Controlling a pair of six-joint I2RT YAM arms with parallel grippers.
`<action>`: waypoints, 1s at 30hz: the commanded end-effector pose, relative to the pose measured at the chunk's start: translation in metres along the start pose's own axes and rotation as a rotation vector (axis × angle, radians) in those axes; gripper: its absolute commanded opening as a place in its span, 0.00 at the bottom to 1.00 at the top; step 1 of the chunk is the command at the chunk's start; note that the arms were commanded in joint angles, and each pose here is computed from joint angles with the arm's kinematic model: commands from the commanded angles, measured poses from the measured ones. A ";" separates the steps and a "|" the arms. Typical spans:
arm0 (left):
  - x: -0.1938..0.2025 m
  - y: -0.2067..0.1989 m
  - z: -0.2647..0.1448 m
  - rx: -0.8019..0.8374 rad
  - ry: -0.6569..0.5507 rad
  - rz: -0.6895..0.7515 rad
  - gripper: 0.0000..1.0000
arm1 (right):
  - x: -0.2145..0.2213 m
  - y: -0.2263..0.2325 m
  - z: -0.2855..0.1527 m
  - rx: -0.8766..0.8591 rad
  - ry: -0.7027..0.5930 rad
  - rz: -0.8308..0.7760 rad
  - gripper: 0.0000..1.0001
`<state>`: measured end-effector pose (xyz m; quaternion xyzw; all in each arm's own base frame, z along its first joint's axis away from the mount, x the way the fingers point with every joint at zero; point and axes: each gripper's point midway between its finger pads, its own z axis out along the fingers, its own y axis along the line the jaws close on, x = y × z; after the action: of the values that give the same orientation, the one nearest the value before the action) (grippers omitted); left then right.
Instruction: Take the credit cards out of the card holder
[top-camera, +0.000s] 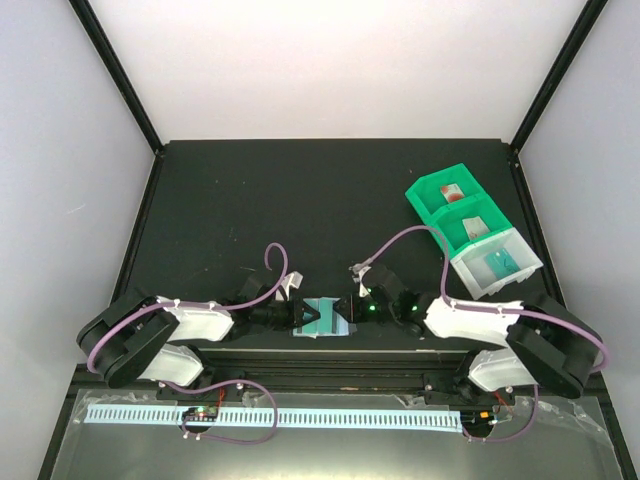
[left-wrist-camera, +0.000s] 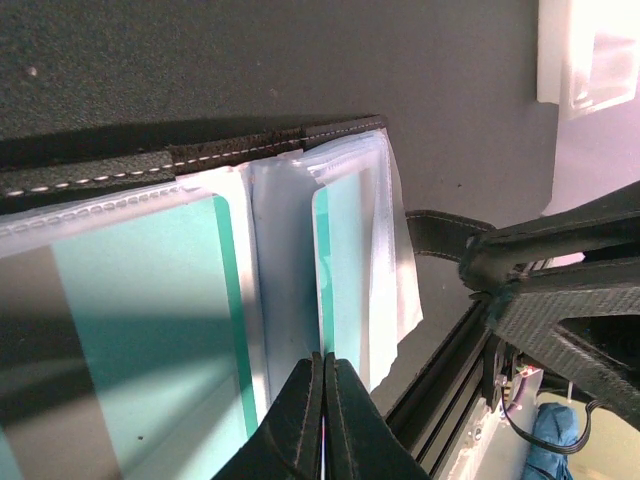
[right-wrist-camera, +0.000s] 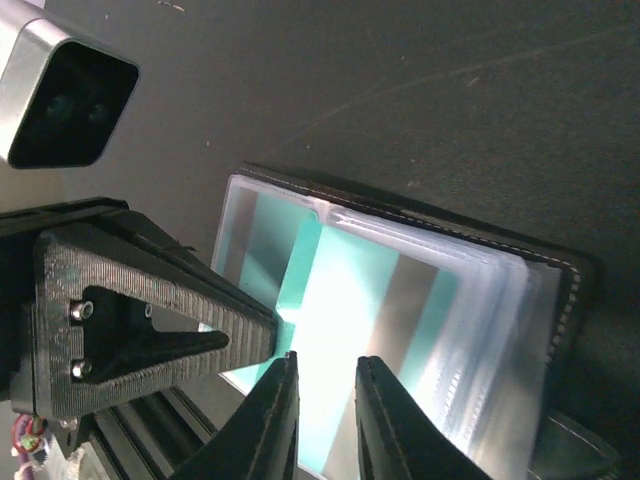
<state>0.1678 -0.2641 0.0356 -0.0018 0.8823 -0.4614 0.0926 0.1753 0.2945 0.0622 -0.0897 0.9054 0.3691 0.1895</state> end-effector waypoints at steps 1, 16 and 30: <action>-0.002 -0.008 -0.003 0.028 -0.006 0.034 0.02 | -0.004 0.017 0.012 -0.065 0.015 -0.020 0.18; 0.001 0.008 -0.007 -0.034 -0.011 0.003 0.01 | 0.028 -0.058 0.027 0.233 0.095 0.064 0.08; -0.009 0.007 -0.035 -0.037 -0.110 0.009 0.02 | 0.031 -0.067 0.026 0.261 0.091 0.055 0.07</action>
<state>0.1677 -0.2375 0.0480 -0.0279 0.8793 -0.4583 0.1263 0.1799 0.2957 0.0201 -0.0711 0.9300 0.3236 0.1590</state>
